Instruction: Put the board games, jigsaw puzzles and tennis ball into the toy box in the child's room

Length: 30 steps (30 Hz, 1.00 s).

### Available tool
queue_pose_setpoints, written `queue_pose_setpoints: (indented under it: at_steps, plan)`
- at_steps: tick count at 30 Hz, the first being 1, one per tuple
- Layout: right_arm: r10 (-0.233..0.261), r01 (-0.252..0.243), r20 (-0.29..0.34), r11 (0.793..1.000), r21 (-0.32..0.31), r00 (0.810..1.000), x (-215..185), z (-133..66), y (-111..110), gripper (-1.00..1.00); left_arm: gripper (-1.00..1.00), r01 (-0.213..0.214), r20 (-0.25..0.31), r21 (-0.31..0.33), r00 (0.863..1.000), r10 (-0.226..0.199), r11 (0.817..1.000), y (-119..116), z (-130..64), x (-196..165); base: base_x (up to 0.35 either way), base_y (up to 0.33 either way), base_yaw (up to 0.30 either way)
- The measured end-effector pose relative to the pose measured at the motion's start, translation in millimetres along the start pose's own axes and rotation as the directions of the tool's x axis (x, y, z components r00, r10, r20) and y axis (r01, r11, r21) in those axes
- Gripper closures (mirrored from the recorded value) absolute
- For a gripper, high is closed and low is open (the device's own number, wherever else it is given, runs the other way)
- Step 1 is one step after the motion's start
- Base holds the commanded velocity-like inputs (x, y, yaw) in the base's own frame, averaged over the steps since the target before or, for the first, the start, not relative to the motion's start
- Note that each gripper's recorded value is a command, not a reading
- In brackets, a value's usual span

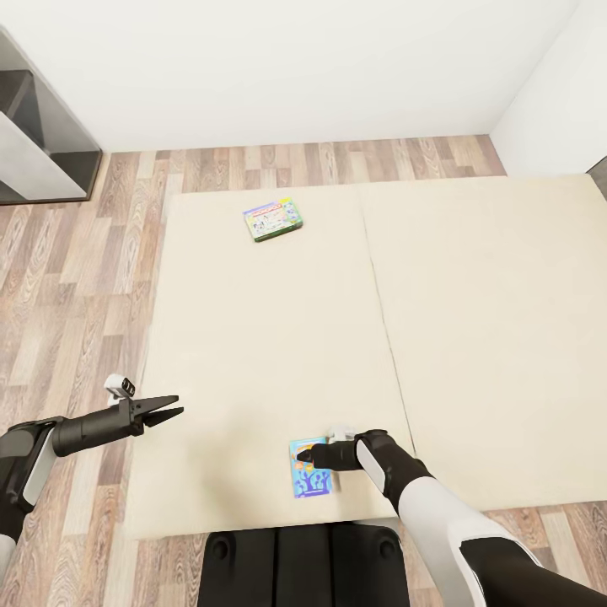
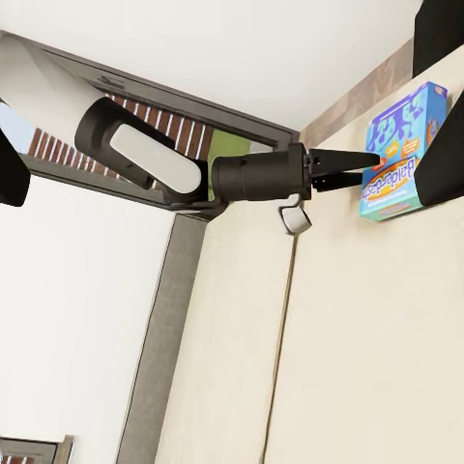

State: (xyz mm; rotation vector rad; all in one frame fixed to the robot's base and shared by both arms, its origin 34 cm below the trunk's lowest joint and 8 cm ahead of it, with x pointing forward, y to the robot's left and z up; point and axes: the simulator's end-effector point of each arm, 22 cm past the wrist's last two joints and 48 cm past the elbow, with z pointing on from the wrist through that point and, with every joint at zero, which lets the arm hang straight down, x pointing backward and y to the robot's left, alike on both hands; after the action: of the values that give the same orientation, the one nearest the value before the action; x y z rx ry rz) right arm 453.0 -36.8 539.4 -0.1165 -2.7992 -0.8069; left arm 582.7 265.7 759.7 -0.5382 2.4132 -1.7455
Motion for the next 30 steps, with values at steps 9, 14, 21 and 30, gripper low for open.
queue_pose_setpoints:
  at_steps: [9,14,21,30]
  plan:
    - [0.000,0.000,0.001,1.000,0.000,1.000,-0.2,0.0,0.0,-1.00,-1.00,0.000,0.000,0.000,1.000,0.000,1.000,0.0,0.0,0.0,0.000,0.000,0.001]
    - [-0.001,0.001,0.002,1.000,0.000,1.000,-0.4,0.0,0.0,-1.00,-1.00,0.000,0.000,0.000,1.000,0.000,1.000,0.0,0.0,0.0,0.000,0.000,0.081]
    - [-0.001,0.001,0.003,1.000,0.000,1.000,-0.8,0.0,0.0,-1.00,-1.00,0.000,0.000,0.001,1.000,0.000,1.000,-0.1,0.3,0.1,0.000,0.000,0.051]
    - [-0.001,0.001,0.004,1.000,0.000,1.000,-0.8,0.0,0.0,-1.00,-1.00,0.000,0.000,0.001,1.000,0.000,1.000,-0.1,0.5,0.2,0.000,0.000,0.003]
